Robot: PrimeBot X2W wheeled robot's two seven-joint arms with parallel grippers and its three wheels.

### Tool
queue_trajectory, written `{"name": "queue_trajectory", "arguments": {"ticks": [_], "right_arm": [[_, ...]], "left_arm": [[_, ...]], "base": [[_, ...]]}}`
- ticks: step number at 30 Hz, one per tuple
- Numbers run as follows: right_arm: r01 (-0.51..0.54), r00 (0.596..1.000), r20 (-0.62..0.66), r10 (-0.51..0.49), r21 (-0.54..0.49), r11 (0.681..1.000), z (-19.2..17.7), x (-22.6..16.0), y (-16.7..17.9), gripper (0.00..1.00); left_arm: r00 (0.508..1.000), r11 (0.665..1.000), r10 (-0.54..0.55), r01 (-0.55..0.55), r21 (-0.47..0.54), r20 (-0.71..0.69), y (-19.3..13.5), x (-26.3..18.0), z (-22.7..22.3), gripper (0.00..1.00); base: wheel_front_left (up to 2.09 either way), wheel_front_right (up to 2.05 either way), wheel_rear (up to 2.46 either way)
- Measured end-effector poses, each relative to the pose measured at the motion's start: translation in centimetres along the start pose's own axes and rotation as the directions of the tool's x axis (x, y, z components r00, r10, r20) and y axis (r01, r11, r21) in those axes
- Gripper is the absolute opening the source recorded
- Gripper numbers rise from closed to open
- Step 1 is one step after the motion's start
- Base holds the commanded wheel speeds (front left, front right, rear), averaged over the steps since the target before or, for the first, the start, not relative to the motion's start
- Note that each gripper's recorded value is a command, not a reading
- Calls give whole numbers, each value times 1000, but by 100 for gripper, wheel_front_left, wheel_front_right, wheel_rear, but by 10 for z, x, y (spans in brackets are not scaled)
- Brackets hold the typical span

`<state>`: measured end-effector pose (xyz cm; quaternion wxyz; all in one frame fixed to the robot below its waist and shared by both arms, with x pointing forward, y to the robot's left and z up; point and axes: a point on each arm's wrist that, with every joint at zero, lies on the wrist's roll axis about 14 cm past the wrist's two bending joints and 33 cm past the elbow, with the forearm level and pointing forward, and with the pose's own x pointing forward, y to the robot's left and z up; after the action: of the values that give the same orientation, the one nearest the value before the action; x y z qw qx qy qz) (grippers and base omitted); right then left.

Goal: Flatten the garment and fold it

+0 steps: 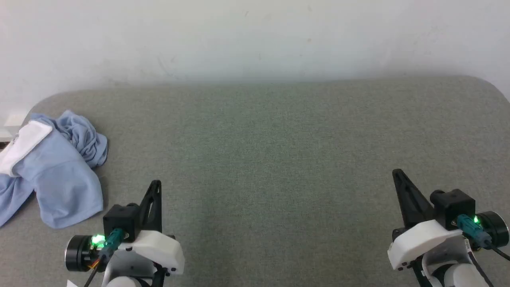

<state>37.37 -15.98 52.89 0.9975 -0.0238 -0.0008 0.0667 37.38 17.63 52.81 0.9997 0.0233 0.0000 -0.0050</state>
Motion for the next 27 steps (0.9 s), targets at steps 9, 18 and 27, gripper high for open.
{"name": "queue_trajectory", "arguments": {"ticks": [9, 18, 27], "right_arm": [[0, 1000, 0, 0, 0, 1000, 0, 0, 0, 0], [0, 1000, 0, 0, 0, 1000, 0, 0, 0, 0], [0, 1000, -1, 0, 0, 1000, 0, 0, 0, 100]], "left_arm": [[1000, 1000, 0, 0, 0, 0, 0, 0, 0, 0], [1000, 1000, 0, 0, 0, 0, 0, 0, 0, 0], [1000, 1000, -1, 1, 0, -1, 0, 0, 0, 100]], "base": [[0, 0, 0], [0, 0, 0], [0, 0, 0]]}}
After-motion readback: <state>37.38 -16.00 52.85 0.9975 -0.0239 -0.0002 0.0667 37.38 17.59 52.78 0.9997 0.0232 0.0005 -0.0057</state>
